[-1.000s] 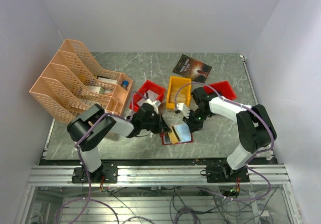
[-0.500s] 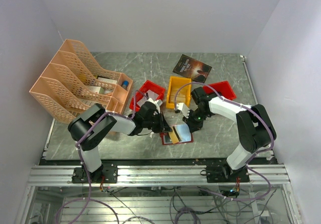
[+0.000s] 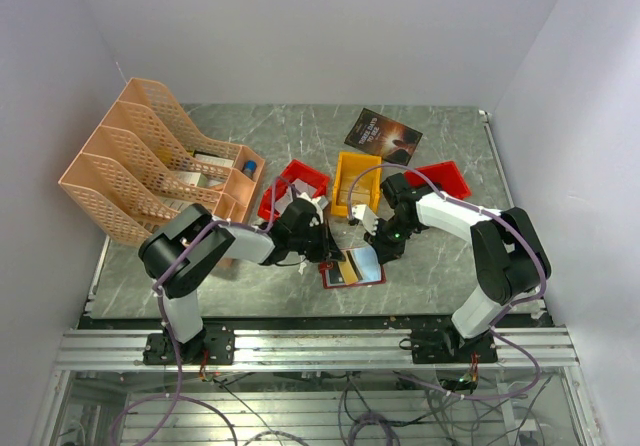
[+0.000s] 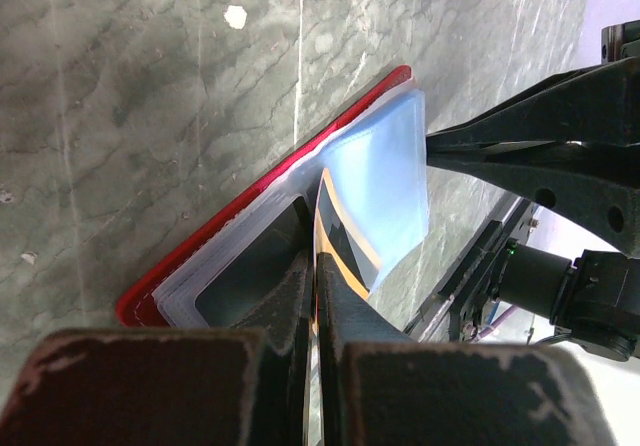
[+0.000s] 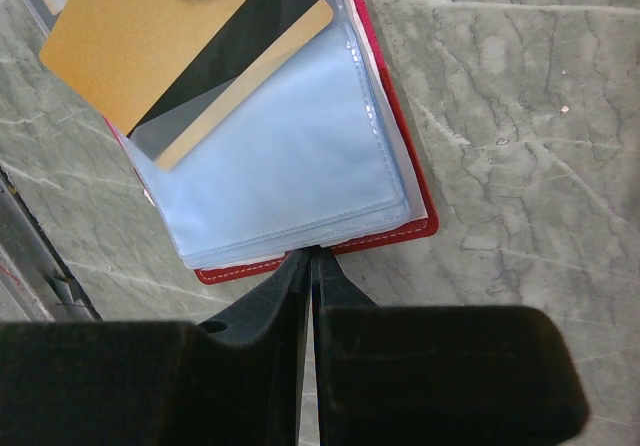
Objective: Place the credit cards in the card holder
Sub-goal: Insert the credit card into the card holder.
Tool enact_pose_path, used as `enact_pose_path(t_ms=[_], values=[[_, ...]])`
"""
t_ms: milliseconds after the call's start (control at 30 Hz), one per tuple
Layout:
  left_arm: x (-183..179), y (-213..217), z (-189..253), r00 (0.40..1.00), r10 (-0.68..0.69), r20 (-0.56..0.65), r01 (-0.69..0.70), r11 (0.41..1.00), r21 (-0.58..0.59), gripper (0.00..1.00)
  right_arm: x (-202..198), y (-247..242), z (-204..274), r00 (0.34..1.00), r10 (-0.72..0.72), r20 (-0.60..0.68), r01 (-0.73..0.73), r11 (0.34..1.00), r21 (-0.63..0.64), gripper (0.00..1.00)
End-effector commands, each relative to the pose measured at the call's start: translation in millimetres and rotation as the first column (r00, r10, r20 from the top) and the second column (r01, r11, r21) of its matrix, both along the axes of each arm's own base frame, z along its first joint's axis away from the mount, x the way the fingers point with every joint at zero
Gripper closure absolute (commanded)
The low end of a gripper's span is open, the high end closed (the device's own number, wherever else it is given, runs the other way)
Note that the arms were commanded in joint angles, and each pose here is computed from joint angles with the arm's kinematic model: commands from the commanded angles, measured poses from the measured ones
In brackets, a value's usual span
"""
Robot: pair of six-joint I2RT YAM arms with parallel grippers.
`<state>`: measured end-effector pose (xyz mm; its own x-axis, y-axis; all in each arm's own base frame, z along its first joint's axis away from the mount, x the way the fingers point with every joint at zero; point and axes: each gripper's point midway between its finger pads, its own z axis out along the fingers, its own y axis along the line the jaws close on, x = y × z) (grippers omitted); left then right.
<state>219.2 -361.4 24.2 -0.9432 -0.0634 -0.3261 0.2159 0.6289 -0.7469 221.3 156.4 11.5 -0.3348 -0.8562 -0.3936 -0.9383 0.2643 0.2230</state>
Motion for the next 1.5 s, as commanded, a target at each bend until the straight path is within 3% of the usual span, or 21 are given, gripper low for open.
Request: enact_pose_path(t_ms=[0,700,1467], values=[[-12.5,18.9,-32.7,0.998,-0.008,-0.055,0.016,0.990,0.139,0.93,2.2,-2.7,-11.5,1.000,0.009,0.005,-0.009,0.999,-0.035,0.94],[-17.1,23.9,-30.3,0.999,-0.018,-0.032,0.026,0.960,0.278,0.89,2.6,-1.6,-11.4,1.000,0.009,0.009,-0.008,0.999,-0.035,0.94],[-18.0,22.0,-37.4,0.997,-0.051,-0.059,0.067,0.946,0.317,0.87,1.9,2.6,-12.2,1.000,0.008,0.011,-0.008,0.999,-0.034,0.94]])
